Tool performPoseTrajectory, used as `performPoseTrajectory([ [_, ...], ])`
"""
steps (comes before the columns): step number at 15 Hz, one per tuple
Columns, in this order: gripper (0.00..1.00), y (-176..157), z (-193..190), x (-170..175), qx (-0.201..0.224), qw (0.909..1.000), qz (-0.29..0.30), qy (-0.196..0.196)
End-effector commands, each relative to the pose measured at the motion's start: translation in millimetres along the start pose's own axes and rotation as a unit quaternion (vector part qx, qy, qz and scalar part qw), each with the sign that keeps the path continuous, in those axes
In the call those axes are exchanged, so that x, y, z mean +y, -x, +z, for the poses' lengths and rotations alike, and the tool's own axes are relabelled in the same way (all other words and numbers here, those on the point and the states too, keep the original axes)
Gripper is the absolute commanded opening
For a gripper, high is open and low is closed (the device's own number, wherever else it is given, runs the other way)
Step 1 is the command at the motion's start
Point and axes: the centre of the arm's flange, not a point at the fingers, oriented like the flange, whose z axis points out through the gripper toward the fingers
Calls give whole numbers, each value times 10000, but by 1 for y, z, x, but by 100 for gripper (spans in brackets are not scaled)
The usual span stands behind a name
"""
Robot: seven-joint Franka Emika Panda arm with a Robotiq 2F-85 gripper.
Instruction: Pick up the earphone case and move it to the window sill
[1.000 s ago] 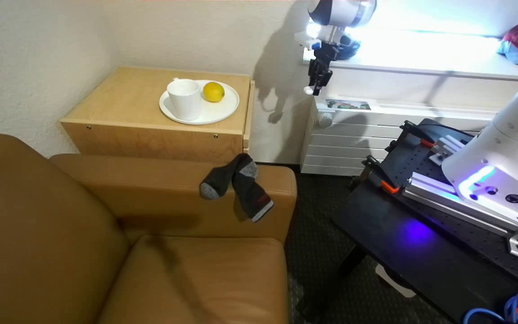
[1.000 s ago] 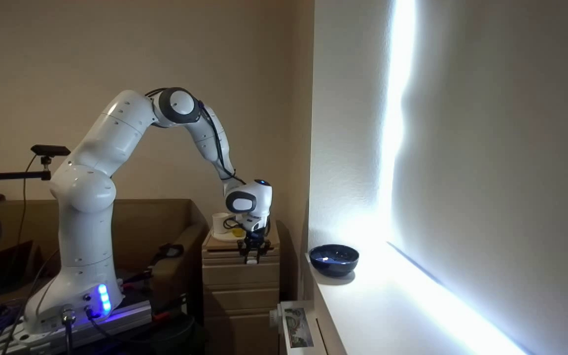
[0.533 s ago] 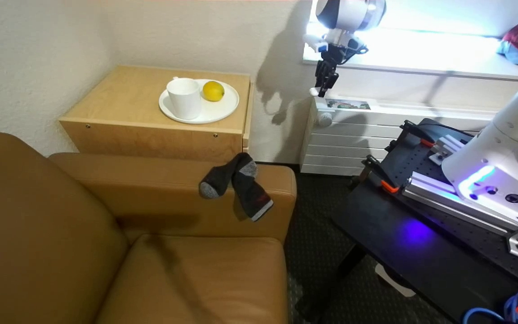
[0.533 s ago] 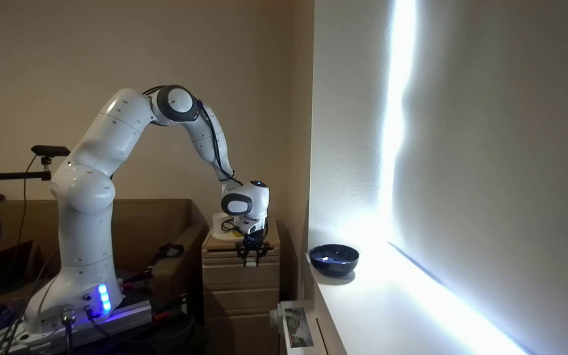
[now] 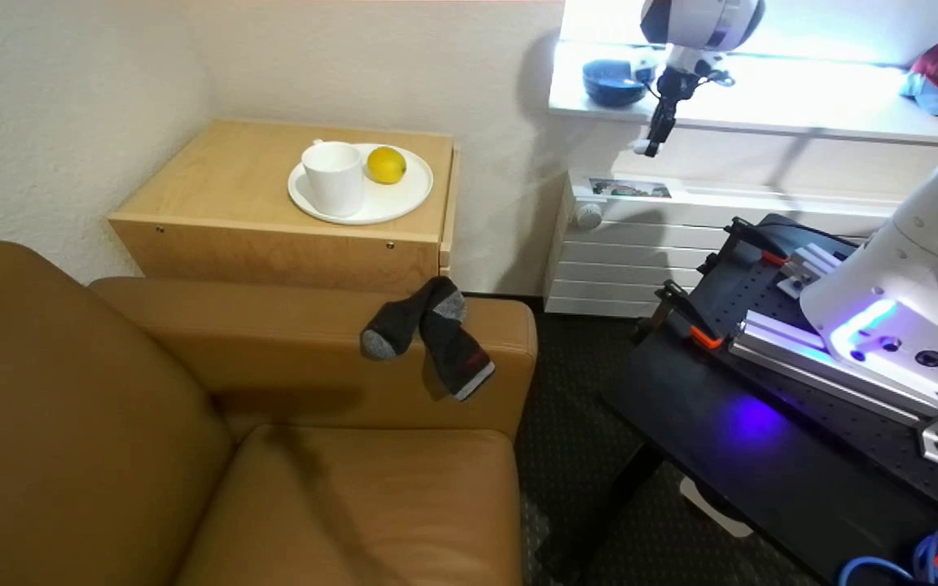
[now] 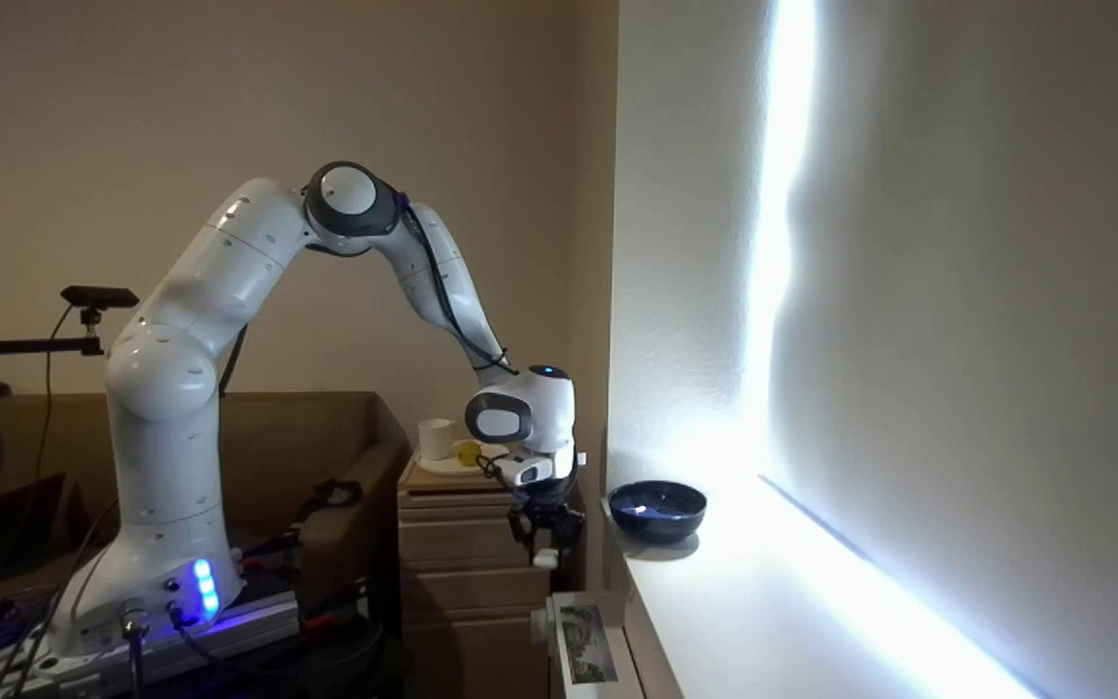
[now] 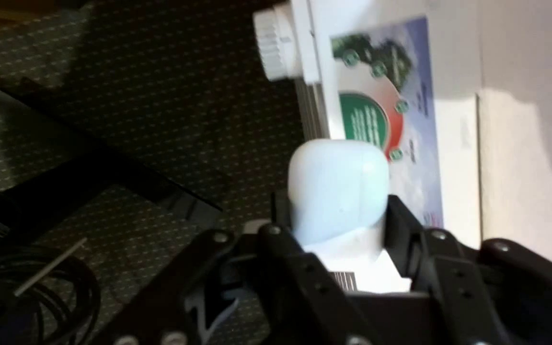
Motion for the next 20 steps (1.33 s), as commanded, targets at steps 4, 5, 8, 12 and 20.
performPoseTrajectory([
  [4, 24, -119, -59, -64, -260, 9824, 1803, -418],
  [5, 24, -115, -68, -54, -483, 9777, 1972, -540],
  [8, 49, -122, -64, -64, -311, 9811, 1833, -540],
  [12, 24, -113, -60, -100, -336, 9604, 2699, -601],
  [20, 24, -112, -60, -206, -696, 9036, 4228, -3],
])
